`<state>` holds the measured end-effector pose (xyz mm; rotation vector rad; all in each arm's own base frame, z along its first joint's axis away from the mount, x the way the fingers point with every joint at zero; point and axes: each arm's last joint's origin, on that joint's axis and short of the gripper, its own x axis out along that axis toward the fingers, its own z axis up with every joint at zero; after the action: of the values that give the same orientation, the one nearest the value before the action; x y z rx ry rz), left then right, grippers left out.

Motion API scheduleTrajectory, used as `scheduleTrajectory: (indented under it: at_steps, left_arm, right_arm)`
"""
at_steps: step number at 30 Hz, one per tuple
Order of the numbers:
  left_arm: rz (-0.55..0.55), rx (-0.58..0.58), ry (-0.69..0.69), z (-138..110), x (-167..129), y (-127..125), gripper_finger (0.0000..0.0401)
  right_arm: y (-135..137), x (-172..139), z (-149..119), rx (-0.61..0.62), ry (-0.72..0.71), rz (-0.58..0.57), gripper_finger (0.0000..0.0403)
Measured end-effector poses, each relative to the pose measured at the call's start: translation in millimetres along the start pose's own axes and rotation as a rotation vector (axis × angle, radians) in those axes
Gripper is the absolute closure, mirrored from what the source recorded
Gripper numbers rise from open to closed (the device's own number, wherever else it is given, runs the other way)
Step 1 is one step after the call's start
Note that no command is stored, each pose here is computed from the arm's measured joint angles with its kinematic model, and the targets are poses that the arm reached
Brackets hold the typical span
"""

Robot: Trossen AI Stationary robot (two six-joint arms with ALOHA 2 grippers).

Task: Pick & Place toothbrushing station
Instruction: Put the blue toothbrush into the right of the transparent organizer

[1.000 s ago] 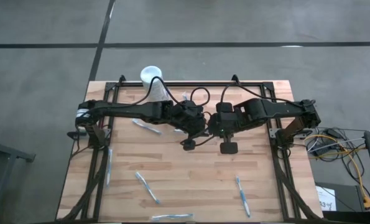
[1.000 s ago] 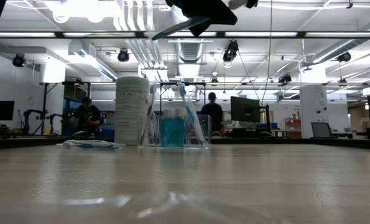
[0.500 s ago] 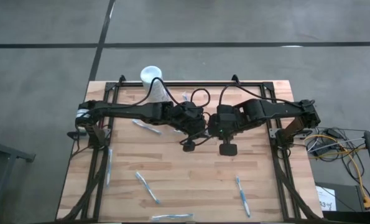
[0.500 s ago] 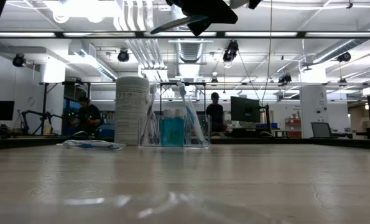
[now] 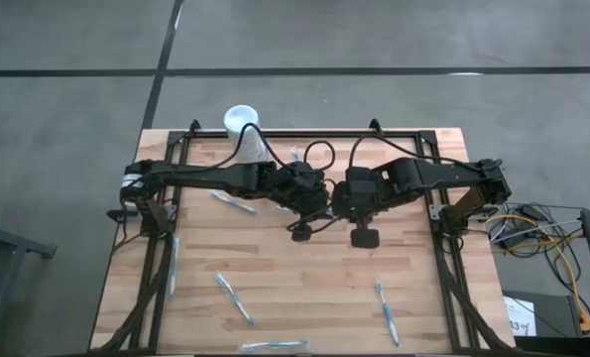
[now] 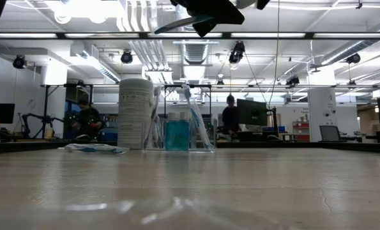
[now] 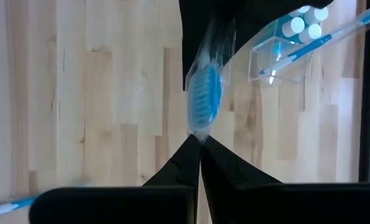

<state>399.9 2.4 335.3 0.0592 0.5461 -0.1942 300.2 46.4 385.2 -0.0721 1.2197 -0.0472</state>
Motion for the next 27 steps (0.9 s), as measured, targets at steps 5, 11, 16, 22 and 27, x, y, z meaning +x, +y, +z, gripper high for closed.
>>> scheduleTrajectory:
  at_steps: [5,11,16,22,27]
  left_arm:
    - [0.001,0.000,0.000,0.0,0.1,0.0,0.0390]
    - [0.001,-0.001,0.001,-0.2,0.4,0.1,0.0390]
    - [0.001,-0.001,0.001,-0.3,0.4,0.1,0.0390]
    - [-0.001,-0.001,0.002,-0.3,0.4,0.0,0.0390]
    - [-0.001,-0.001,0.002,-0.3,0.4,0.0,0.0390]
  right_arm:
    - [-0.5,-0.7,-2.6,-0.009,0.022,-0.004,0.0394]
    - [-0.8,-0.8,-4.4,-0.012,0.040,-0.007,0.0394]
    - [-0.9,-1.0,-4.7,-0.022,0.041,-0.006,0.0394]
    - [-0.8,-1.1,-4.6,-0.034,0.039,-0.004,0.0394]
    - [-0.8,-1.0,-4.4,-0.032,0.037,-0.004,0.0394]
